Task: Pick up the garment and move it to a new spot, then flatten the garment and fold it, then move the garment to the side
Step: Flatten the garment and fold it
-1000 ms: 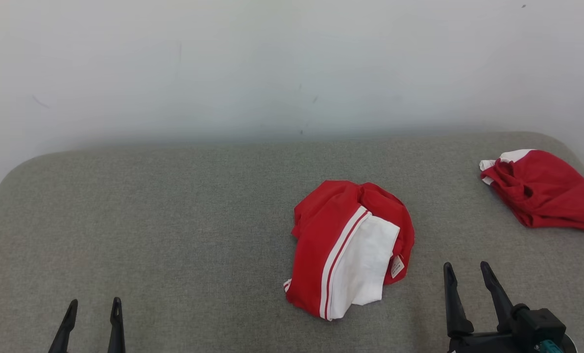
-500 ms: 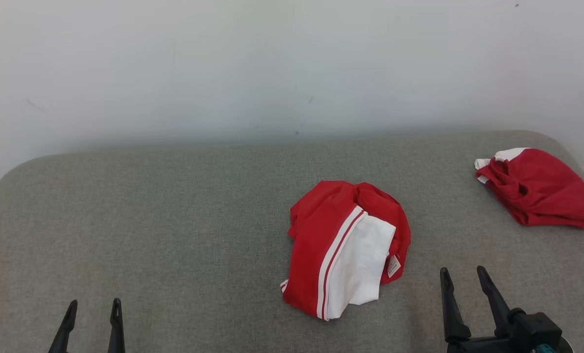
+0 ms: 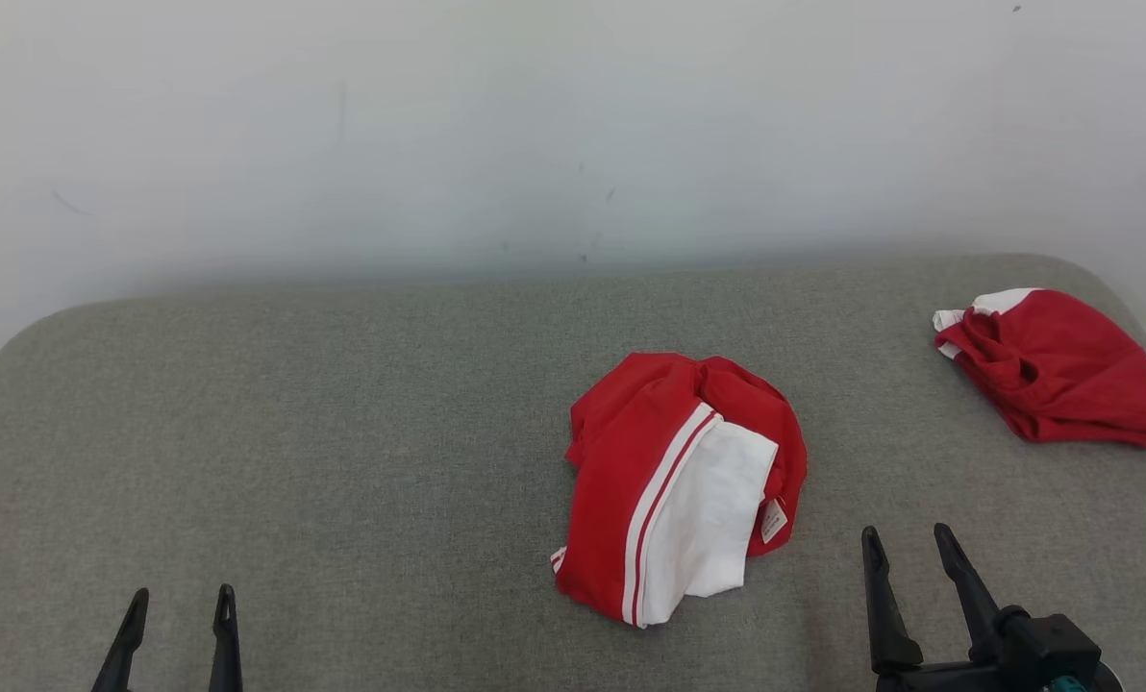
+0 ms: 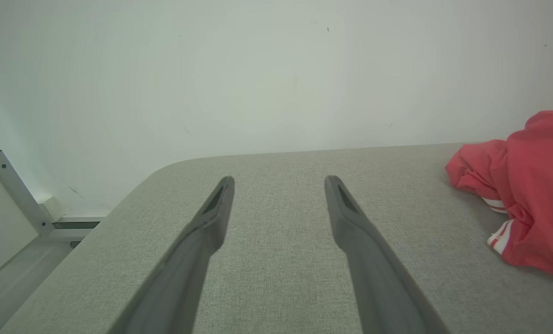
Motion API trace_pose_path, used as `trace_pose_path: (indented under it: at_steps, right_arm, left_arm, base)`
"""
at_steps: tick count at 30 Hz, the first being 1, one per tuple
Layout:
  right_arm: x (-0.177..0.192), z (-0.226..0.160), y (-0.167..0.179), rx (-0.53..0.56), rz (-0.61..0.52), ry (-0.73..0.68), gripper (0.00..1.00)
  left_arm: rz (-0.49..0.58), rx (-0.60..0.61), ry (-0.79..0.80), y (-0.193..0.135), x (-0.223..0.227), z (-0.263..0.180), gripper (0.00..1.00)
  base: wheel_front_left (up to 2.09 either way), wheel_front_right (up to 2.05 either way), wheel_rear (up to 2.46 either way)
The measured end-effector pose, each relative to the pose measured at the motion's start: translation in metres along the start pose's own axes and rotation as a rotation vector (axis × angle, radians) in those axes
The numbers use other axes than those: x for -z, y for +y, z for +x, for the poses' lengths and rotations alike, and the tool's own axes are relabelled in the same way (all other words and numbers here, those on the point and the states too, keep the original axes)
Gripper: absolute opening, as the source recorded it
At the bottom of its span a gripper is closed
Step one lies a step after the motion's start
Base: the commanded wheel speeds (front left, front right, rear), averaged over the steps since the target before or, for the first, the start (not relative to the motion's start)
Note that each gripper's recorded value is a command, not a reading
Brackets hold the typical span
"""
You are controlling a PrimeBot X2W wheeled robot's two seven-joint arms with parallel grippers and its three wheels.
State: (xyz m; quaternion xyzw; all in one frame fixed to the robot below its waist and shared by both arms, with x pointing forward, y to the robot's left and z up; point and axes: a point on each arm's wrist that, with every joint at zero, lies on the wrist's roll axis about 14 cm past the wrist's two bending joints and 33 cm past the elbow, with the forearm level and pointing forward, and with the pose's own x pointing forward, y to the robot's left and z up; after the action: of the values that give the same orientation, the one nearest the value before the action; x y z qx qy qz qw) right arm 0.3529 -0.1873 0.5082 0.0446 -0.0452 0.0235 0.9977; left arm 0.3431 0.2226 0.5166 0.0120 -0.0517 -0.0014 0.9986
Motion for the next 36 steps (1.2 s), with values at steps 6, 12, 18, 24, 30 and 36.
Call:
trace_pose_path:
  at_steps: [6, 12, 18, 24, 30, 36]
  right_arm:
    - [0.0, 0.0, 0.0, 0.001, 0.0, 0.001, 1.0]
    - [0.0, 0.0, 0.0, 0.0, 0.0, 0.002, 1.0]
    - [0.002, 0.0, 0.0, 0.001, 0.002, 0.006, 1.0]
    - [0.004, -0.001, -0.002, 0.006, 0.002, 0.011, 1.0]
    - [0.005, -0.002, -0.005, 0.015, 0.005, 0.017, 1.0]
    - [0.005, -0.005, -0.014, 0.045, 0.006, 0.017, 1.0]
  left_arm:
    - [0.0, -0.004, 0.0, 0.001, 0.0, 0.0, 1.0]
    - [0.001, -0.006, 0.002, 0.002, 0.001, 0.0, 1.0]
    - [-0.003, -0.004, 0.003, 0.001, 0.001, 0.0, 1.0]
    - [-0.022, 0.06, -0.017, -0.022, -0.004, 0.009, 1.0]
    - [-0.045, 0.177, -0.052, -0.062, -0.015, 0.024, 1.0]
    - [-0.074, 0.346, -0.092, -0.123, -0.029, 0.043, 1.0]
  base:
    - [0.0, 0.0, 0.0]
    - [0.0, 0.0, 0.0]
    - [0.0, 0.0, 0.0]
    - [0.0, 0.0, 0.0]
    - [0.0, 0.0, 0.0]
    - [0.0, 0.0, 0.0]
